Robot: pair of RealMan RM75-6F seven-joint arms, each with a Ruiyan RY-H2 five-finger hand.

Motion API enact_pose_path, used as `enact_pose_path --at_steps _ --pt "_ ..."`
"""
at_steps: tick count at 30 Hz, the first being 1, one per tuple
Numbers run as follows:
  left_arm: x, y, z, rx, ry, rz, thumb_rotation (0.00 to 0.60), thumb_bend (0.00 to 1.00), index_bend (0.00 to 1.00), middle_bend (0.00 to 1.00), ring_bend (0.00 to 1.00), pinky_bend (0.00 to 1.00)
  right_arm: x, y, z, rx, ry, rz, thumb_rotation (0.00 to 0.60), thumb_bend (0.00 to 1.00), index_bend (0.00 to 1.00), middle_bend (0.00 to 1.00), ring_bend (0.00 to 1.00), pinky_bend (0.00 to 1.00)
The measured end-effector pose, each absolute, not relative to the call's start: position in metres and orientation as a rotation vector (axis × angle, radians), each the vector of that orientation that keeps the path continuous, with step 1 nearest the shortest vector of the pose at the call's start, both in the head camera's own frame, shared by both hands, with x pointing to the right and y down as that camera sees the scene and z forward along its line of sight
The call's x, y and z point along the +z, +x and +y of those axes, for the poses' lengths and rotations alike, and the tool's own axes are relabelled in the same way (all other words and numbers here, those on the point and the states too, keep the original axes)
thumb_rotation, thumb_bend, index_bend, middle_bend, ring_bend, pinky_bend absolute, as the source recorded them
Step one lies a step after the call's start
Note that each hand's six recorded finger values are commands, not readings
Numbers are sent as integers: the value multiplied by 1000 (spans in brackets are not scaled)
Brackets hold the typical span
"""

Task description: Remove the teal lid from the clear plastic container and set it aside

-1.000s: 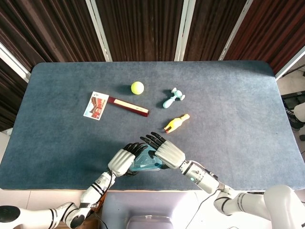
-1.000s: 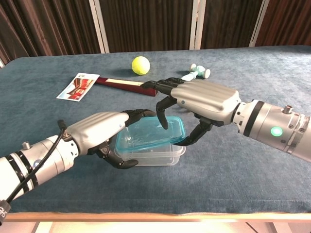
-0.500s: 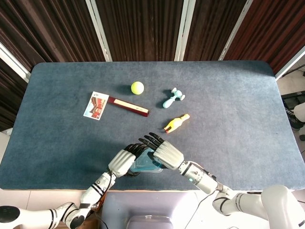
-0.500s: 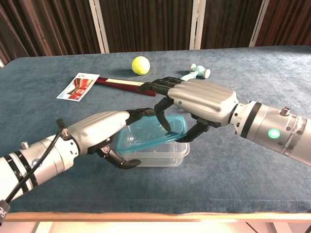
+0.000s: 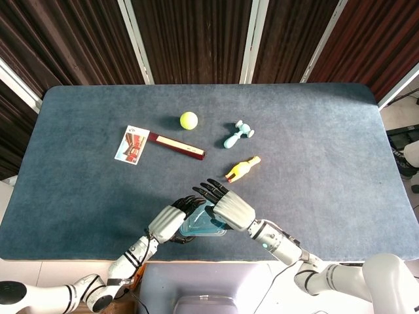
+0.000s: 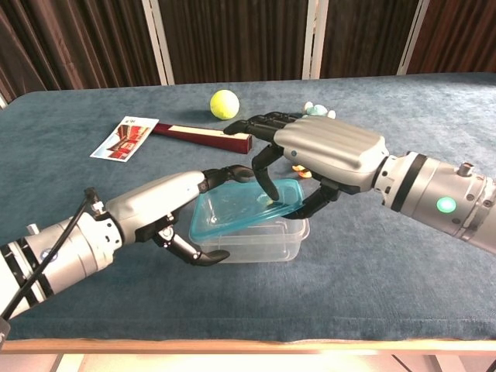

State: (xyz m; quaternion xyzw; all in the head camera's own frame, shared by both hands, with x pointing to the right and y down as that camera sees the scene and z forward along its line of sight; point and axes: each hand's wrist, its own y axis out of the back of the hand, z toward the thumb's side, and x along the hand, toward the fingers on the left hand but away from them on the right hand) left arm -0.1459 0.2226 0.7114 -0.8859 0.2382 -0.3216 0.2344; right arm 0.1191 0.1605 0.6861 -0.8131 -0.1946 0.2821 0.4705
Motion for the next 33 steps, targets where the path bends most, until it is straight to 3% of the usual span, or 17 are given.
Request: enact_pose_path --at_steps 7,15,21,33 --pt "713 -147 220 -861 -2420 685 600 277 0 0 0 0 685 120 159 686 -1980 -486 600 770 758 174 0 0" --pt "719 -151 216 -885 -2382 694 600 274 0 0 0 0 685 120 158 688 -1976 -495 600 770 758 174 0 0" --pt "719 -153 217 -906 -2356 653 600 341 0 0 0 0 684 121 156 693 -1984 -504 600 770 758 174 0 0" --pt "714 -165 214 -905 -2356 707 600 335 0 0 0 0 682 124 153 690 -1971 -518 600 771 758 174 0 0"
